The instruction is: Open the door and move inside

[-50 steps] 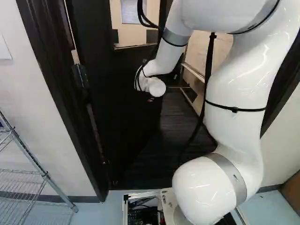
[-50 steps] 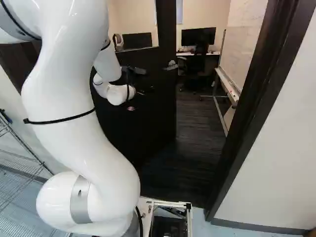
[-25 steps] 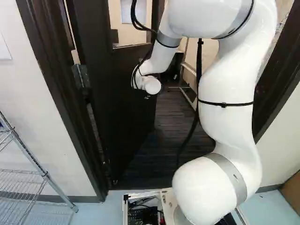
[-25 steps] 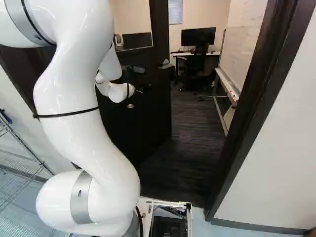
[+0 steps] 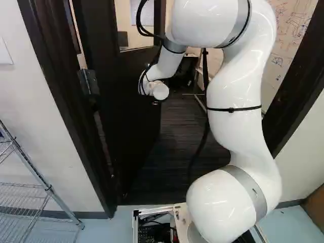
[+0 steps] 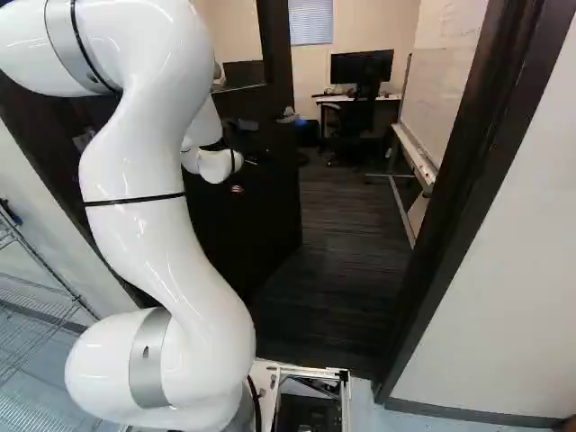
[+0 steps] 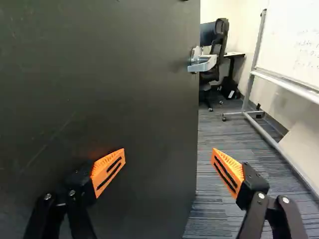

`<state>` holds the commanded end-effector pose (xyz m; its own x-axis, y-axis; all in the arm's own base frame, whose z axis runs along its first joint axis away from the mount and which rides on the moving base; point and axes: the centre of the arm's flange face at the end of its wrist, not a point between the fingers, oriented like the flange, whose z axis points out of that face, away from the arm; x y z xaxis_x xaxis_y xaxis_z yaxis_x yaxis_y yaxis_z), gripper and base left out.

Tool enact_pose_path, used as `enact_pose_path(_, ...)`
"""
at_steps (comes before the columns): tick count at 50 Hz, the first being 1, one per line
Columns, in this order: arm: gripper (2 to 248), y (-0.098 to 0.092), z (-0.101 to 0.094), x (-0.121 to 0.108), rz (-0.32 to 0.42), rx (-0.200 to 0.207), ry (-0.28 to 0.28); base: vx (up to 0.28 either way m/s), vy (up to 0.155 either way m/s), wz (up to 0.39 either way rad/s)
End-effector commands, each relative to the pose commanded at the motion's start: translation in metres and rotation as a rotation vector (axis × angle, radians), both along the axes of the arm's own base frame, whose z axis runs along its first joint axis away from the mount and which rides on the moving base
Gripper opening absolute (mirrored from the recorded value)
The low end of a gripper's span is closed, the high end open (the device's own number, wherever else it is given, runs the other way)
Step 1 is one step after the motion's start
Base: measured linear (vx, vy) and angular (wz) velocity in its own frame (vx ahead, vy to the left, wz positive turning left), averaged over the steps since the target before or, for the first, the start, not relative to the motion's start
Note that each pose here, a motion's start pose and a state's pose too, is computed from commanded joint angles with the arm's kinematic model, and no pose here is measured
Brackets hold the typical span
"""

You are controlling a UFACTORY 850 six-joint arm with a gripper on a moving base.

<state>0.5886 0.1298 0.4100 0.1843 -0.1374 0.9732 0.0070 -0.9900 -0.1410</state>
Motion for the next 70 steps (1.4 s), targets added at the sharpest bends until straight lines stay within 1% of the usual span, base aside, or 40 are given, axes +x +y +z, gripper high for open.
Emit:
enact_pose_path(16,247,0.017,-0.003,0.02,0.046,-0.014,-0.019,0.0,0.0,0.0)
enact_pose_path(30,247,0.032,-0.005,0.031,0.088,-0.028,-0.033,0.0,0.0,0.0)
enact_pose_path(70,247,0.067,-0.009,0.038,0.219,-0.082,-0.039,0.0,0.0,0.0)
